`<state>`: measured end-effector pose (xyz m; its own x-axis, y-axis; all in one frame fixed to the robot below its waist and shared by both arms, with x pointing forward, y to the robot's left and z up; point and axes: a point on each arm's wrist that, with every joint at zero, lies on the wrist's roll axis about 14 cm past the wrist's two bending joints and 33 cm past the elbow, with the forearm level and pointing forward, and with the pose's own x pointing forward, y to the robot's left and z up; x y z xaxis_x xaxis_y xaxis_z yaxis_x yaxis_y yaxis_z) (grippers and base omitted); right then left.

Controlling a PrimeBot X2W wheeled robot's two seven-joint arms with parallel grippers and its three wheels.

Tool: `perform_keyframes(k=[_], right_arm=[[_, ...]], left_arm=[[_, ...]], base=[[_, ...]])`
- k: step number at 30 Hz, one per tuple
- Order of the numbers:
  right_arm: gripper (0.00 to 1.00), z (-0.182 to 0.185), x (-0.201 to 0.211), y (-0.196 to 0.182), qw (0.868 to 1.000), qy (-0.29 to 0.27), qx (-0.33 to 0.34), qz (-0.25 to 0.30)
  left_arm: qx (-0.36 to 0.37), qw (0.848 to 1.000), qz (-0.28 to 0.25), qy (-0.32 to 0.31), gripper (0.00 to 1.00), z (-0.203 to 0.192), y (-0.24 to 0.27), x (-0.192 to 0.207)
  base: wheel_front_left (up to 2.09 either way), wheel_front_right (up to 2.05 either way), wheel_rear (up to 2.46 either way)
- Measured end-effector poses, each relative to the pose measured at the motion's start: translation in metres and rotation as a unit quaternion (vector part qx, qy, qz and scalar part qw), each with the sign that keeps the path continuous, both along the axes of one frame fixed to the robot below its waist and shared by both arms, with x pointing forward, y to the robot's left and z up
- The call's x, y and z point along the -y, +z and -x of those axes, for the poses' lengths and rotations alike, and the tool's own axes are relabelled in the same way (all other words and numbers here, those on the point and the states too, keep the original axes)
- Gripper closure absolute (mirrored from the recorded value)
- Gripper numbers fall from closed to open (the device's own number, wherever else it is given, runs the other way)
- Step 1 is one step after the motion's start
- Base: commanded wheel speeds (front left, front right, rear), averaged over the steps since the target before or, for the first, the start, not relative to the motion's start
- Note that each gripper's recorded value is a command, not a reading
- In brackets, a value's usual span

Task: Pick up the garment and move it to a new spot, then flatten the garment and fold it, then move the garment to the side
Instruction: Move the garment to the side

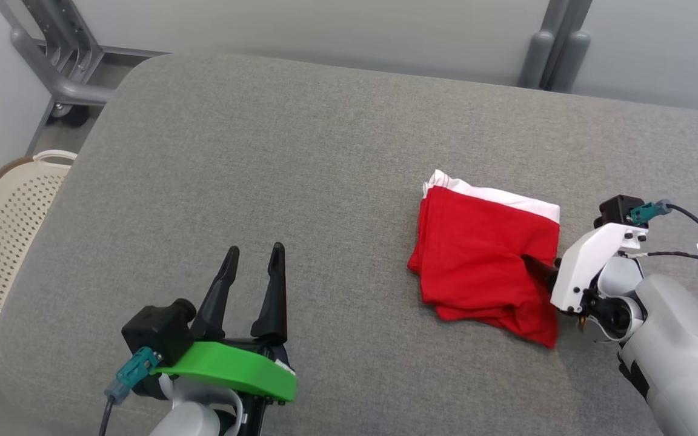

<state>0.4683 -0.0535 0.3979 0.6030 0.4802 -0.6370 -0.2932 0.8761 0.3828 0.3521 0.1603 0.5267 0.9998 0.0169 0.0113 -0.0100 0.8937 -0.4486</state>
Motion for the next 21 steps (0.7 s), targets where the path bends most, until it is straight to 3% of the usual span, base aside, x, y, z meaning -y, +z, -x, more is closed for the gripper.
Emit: perform_keyframes(k=[6, 7, 9, 10, 21], right_arm=[[0.00, -0.005, -0.009, -0.006, 1.000, -0.004, -0.017, -0.013], [0.50, -0.006, -0.010, -0.006, 1.000, -0.004, -0.016, -0.015], [0.78, -0.007, -0.012, -0.004, 1.000, -0.004, -0.013, -0.017], [1.00, -0.007, -0.013, -0.004, 1.000, -0.004, -0.010, -0.018], [1.00, -0.009, -0.003, 0.012, 1.000, 0.003, 0.025, -0.011]], left_arm=[[-0.006, 1.000, -0.002, 0.011, 0.00, 0.000, -0.005, -0.007], [-0.007, 1.000, -0.002, 0.012, 0.00, 0.000, -0.005, -0.007], [-0.006, 1.000, -0.002, 0.012, 0.00, -0.001, -0.005, -0.007], [-0.006, 1.000, -0.002, 0.010, 0.00, -0.002, -0.005, -0.006], [0.001, 1.000, 0.000, -0.014, 0.00, -0.012, -0.003, 0.008]], base=[[0.00, 0.00, 0.00], [0.00, 0.00, 0.00], [0.00, 0.00, 0.00], [0.00, 0.00, 0.00], [0.00, 0.00, 0.00]])
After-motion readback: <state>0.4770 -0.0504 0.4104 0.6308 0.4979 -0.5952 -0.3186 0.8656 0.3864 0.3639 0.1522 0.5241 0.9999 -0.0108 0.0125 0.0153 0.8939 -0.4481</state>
